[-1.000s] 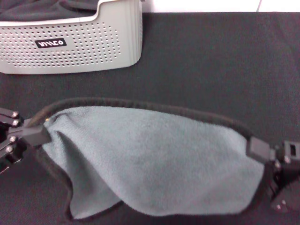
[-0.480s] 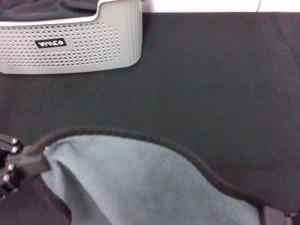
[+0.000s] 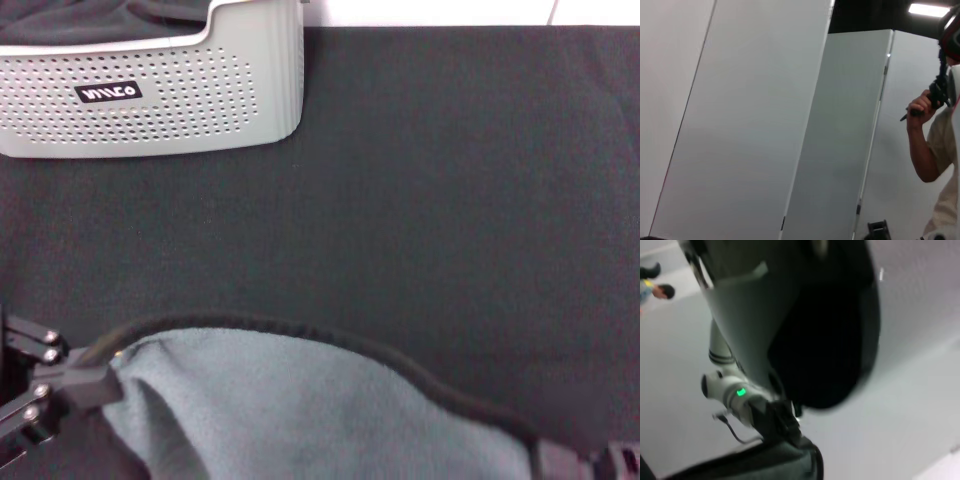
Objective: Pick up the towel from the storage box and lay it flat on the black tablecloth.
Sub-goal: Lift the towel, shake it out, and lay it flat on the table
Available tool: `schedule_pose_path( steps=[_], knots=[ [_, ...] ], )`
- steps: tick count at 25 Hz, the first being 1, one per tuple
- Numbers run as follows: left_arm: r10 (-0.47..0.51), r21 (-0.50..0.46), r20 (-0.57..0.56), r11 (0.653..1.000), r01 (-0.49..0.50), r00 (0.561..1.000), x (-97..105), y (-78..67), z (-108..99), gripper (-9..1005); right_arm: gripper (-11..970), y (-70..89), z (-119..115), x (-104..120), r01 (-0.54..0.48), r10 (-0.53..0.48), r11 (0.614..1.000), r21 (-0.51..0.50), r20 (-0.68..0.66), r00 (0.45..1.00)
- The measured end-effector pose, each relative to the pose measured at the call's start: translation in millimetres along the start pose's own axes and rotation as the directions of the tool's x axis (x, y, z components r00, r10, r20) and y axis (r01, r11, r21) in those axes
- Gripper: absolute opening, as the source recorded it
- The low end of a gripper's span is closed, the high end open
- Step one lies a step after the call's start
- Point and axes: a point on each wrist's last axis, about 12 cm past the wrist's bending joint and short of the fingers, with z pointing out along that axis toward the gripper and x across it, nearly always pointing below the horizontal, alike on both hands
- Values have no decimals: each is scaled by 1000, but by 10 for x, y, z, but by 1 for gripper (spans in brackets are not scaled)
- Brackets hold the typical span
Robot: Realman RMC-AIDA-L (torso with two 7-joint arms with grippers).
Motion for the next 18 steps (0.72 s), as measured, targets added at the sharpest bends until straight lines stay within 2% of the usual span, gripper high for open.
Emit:
schedule_pose_path(
  steps=[2, 8, 13, 18],
  knots=[
    [-34, -7, 4, 999, 34, 999, 54, 54, 5, 109, 0, 17, 1, 54, -3, 4, 1000, 9, -31, 1000],
    [-158, -8, 5, 987, 159, 987, 243, 402, 99, 111, 0, 34, 11, 252, -15, 15, 1000, -5, -92, 996],
    [-142, 29, -10, 989, 142, 990, 301, 605, 284, 112, 0, 32, 1, 413, -21, 20, 1000, -5, -143, 989],
    [-108, 26, 7, 994, 108, 994, 250, 700, 340, 113, 0, 4, -9, 538, 2, -1, 1000, 4, -192, 981]
  ],
)
